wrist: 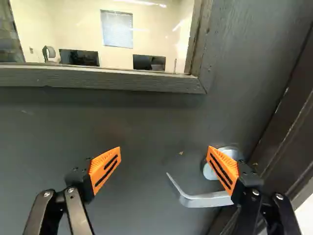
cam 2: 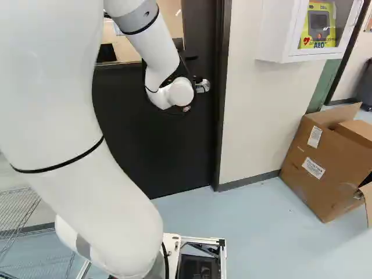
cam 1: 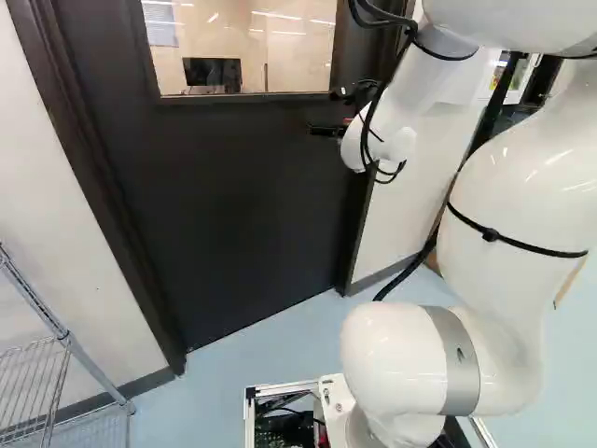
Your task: Open the door and move inside
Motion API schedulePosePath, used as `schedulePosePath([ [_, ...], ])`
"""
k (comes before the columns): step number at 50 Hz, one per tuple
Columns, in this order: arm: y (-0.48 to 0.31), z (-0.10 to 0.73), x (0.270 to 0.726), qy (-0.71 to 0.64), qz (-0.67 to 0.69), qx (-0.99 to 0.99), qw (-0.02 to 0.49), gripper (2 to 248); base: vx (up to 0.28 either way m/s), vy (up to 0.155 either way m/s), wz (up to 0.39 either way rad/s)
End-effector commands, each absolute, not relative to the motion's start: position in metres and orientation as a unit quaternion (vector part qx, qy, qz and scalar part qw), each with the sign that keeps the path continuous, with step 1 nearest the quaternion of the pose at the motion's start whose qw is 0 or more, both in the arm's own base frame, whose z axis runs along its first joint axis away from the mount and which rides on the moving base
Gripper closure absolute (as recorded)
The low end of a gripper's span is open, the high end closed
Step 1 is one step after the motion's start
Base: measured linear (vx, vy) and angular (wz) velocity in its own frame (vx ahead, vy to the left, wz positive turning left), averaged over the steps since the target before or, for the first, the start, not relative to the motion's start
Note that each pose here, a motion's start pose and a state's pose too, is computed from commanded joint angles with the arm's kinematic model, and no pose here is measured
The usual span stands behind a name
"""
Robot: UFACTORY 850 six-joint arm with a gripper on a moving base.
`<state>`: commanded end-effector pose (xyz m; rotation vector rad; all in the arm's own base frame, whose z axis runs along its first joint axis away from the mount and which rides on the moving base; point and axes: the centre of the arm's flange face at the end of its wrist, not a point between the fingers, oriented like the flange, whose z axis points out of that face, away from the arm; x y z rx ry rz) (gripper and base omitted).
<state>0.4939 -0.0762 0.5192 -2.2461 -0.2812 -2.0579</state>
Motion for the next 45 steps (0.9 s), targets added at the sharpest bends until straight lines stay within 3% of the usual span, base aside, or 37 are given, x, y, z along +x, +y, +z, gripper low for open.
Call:
schedulePosePath([
  [45, -0.077, 0.471, 0.492, -0.082, -0.637, -0.765, 0.053, 3, 0.000, 0.000, 0.000],
])
